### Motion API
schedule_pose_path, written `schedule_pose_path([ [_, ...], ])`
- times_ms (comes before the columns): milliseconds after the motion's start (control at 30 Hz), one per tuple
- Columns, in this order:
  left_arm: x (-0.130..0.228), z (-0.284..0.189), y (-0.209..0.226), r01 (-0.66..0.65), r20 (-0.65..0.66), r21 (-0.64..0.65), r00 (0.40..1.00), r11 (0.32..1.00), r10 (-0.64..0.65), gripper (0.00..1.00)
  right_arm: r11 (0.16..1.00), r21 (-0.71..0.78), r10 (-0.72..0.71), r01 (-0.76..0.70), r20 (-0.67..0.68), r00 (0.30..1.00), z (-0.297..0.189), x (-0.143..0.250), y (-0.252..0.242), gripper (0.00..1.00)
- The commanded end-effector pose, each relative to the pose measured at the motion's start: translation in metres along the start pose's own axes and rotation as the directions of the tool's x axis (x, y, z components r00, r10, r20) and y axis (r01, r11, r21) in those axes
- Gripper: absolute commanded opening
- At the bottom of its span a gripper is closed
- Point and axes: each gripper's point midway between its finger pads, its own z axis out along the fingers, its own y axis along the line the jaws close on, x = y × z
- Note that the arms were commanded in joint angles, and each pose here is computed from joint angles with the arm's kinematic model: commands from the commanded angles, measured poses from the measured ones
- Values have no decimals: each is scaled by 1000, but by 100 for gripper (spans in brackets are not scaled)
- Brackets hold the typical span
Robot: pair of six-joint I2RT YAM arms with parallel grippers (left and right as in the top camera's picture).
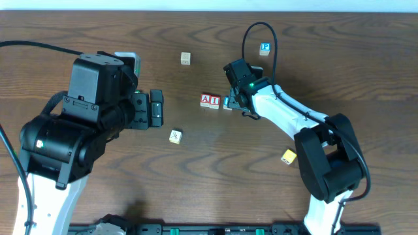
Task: Spell out Ai2
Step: 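Release the 2 block and nudge it against the I block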
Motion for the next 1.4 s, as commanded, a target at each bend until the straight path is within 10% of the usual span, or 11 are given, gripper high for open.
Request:
schedule_pose_path([
  [0,-4,-5,1,1,19,-7,1000,1000,-1,96,1000,-22,-1,1,9,1000,-6,-4,1,69],
  [1367,-4,-5,1,1,19,-7,1000,1000,-1,95,995,-86,43,-45,-26,999,-8,4,17,69],
])
